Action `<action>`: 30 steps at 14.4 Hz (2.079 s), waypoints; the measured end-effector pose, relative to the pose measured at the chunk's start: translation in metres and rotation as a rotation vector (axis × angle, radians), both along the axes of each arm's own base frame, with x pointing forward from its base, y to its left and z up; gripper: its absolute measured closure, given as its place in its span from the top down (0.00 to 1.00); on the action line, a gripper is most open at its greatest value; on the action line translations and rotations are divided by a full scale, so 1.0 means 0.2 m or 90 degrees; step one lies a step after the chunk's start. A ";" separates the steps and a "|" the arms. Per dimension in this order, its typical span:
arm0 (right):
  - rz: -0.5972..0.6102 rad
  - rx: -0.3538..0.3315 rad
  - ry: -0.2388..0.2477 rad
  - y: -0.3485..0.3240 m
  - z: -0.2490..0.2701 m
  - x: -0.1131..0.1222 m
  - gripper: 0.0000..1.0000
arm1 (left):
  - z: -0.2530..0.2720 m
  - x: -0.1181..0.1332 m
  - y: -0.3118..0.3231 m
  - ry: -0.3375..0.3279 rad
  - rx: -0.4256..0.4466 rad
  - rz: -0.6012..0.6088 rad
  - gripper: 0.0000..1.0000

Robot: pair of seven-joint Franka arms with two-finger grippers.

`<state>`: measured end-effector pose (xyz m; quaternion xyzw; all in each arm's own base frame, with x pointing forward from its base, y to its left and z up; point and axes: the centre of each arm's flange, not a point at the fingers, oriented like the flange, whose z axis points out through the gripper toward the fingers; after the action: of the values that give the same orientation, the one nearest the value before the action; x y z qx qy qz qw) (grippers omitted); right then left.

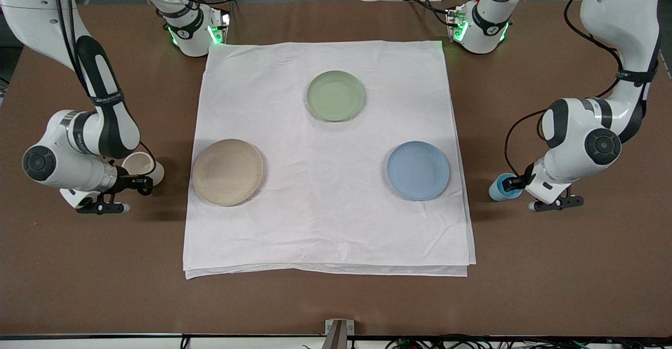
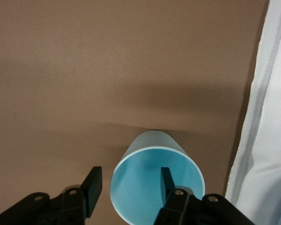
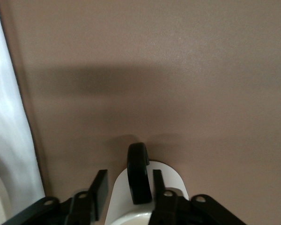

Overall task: Place blue cup in blue plate and white mug in gray plate
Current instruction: 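Grasp the mug with the right gripper while the left gripper grasps the cup, then lower the mug onto the beige plate while the left gripper lowers the cup, then open the right gripper and withdraw while the left gripper releases and withdraws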

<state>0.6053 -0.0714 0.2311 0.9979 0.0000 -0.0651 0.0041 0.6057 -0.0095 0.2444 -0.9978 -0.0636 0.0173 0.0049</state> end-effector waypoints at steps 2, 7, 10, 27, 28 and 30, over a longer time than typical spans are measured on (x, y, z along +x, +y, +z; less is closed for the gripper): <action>0.000 0.000 0.002 0.00 -0.01 -0.01 0.19 | -0.02 0.00 0.00 0.004 0.000 0.001 0.50; -0.034 0.017 0.035 0.10 0.10 0.00 0.19 | 0.00 0.00 -0.01 -0.001 -0.001 0.001 0.03; -0.097 0.059 0.037 0.41 0.34 0.00 0.19 | 0.14 0.01 -0.07 -0.014 -0.001 0.007 0.03; -0.100 0.056 0.023 1.00 0.55 -0.03 0.91 | 0.13 -0.24 -1.04 0.043 -0.028 0.135 0.44; -0.078 0.032 0.038 0.96 0.74 0.00 0.99 | 0.19 -0.20 -1.03 0.027 -0.035 0.140 0.53; -0.043 0.010 0.058 0.81 1.08 0.02 1.00 | 0.37 -0.11 -0.99 -0.009 -0.044 0.152 0.73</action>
<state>0.6093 0.0914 0.4477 0.9933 -0.0332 -0.1108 -0.0061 0.5846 -0.2082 0.3190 -0.9828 -0.1813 0.0128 -0.0325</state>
